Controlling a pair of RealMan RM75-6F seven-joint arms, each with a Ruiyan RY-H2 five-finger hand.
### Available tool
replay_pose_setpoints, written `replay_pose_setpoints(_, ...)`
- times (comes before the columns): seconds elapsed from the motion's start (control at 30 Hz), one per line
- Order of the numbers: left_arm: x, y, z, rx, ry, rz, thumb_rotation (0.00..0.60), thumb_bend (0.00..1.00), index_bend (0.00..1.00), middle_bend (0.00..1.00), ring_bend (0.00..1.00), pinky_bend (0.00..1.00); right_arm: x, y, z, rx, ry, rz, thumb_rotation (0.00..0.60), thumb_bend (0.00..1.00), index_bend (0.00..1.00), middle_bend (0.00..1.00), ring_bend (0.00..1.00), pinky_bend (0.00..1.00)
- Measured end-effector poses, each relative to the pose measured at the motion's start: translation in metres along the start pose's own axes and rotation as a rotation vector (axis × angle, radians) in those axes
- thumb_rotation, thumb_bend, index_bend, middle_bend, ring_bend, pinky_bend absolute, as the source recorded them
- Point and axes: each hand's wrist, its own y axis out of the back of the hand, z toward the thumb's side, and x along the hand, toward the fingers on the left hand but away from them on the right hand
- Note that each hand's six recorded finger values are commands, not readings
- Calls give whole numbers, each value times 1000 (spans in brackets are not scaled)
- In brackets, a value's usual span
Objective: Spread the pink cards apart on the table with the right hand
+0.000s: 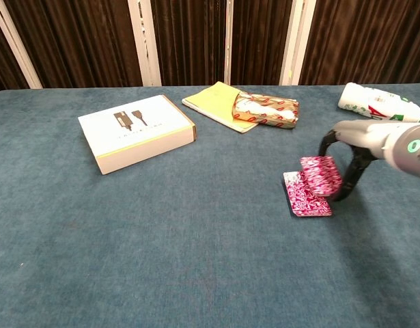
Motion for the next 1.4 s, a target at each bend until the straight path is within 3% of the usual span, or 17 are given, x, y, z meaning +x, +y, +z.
replay_pose_setpoints(0.23, 0, -2, 1, 7, 3, -3, 600, 0, 0, 0, 0, 0, -9, -2, -40, -3, -80, 21, 600, 344, 528, 106, 0, 0)
replay_pose_setpoints(0.5, 0, -3, 2, 11, 6, -5, 600, 0, 0, 0, 0, 0, -10, -10, -56, 13, -99, 53, 600, 345, 245, 11, 0, 0)
replay_pose_setpoints(0.63, -1, -2, 2, 11, 6, -1, 600, 0, 0, 0, 0, 0, -9, -13, -56, 35, -102, 71, 600, 343, 76, 0, 0, 0)
replay_pose_setpoints(0.73, -2, -1, 2, 10, 7, 2, 600, 0, 0, 0, 0, 0, -7, -16, -54, 44, -101, 83, 600, 336, 2, 0, 0, 0)
replay_pose_setpoints(1.1, -2, 1, 2, 4, 2, 10, 600, 0, 0, 0, 0, 0, 3, -16, -41, 49, -65, 84, 600, 321, 0, 0, 0, 0)
replay_pose_setpoints(1.4, -2, 1, 2, 2, 1, 9, 600, 0, 0, 0, 0, 0, 20, -8, -13, 45, 26, 81, 600, 266, 0, 0, 0, 0)
